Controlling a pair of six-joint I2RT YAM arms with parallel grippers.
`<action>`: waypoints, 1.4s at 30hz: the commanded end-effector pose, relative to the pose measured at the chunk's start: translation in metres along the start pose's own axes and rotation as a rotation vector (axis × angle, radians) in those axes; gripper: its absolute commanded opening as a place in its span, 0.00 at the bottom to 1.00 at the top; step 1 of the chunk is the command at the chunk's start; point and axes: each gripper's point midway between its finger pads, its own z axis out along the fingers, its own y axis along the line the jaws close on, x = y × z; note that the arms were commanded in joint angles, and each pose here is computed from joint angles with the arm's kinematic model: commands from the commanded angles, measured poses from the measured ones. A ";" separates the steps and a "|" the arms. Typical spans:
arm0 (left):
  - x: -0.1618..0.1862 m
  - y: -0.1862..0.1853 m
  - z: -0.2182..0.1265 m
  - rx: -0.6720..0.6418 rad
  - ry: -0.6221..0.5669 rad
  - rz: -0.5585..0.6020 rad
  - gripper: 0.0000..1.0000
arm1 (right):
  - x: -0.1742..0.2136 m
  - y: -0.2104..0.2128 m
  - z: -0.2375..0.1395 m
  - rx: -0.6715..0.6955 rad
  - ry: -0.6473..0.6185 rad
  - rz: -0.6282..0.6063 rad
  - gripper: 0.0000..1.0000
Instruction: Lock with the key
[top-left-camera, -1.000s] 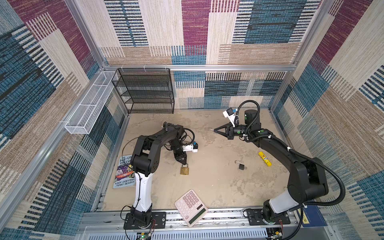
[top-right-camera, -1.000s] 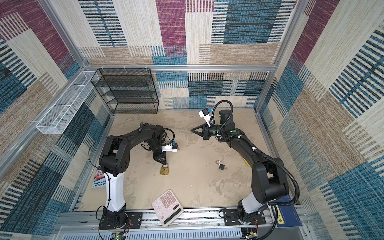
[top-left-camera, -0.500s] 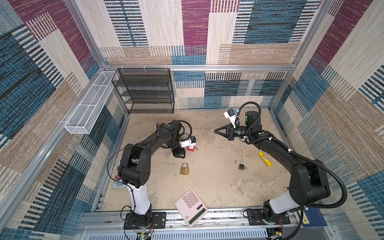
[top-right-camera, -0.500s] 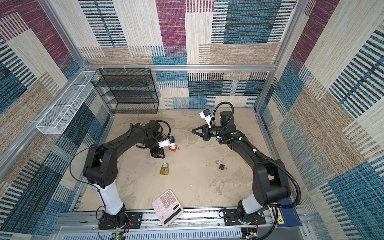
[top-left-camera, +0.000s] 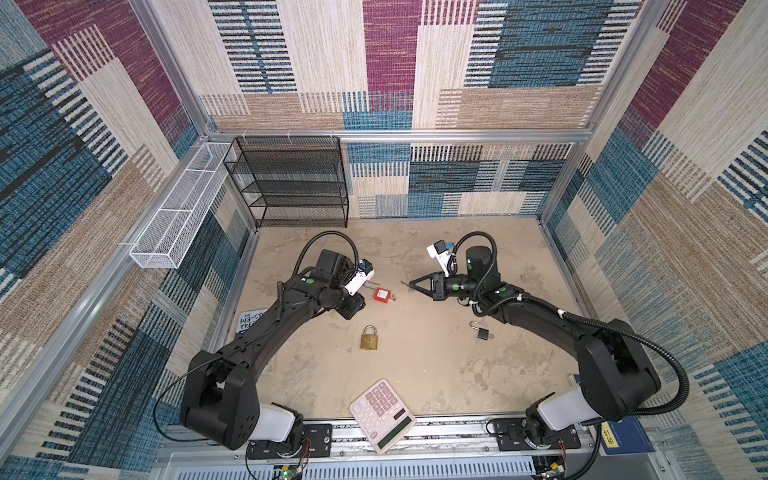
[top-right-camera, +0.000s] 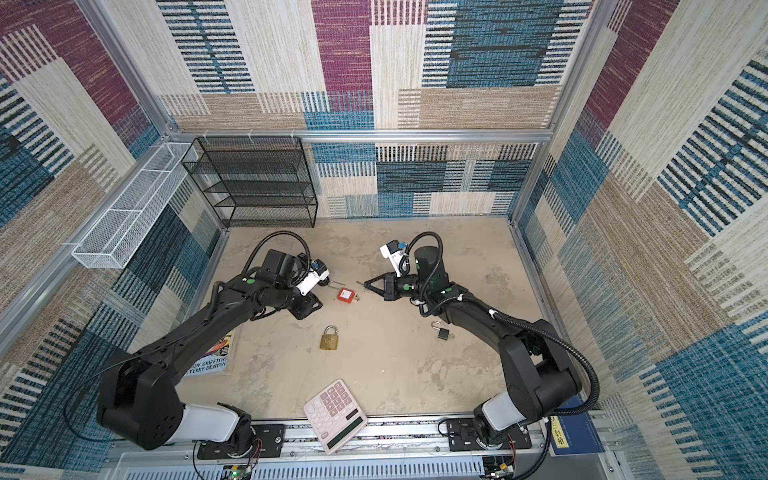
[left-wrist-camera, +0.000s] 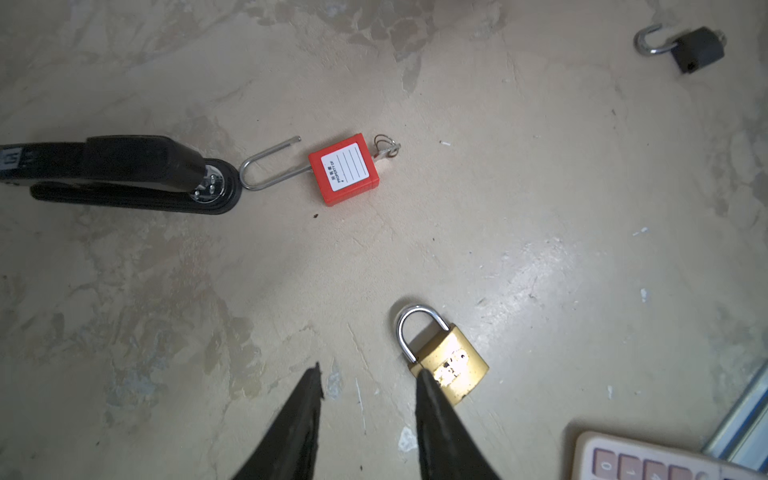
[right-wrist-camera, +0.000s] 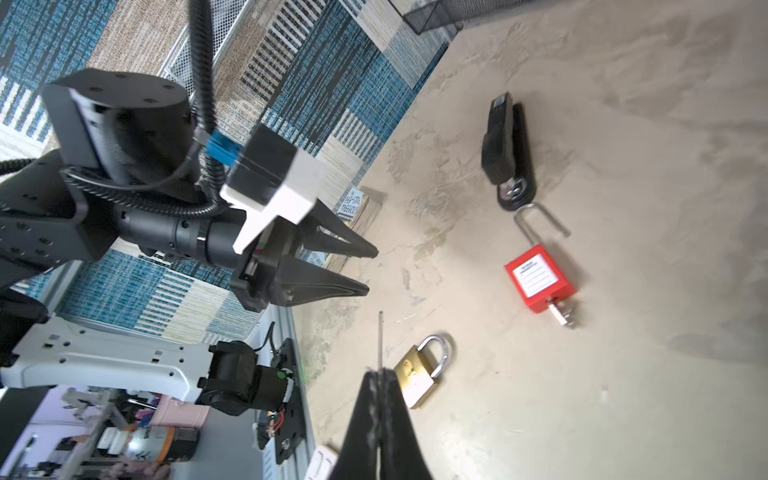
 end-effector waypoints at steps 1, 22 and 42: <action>-0.011 0.005 -0.013 -0.043 -0.096 -0.154 0.42 | -0.023 0.008 0.001 0.004 -0.188 0.150 0.00; 0.015 -0.008 -0.040 -0.049 -0.206 -0.278 0.48 | 0.038 0.014 0.023 0.097 -0.348 0.523 0.00; 0.028 -0.018 -0.038 -0.003 -0.189 -0.336 0.48 | 0.107 -0.026 0.060 0.301 -0.305 0.772 0.00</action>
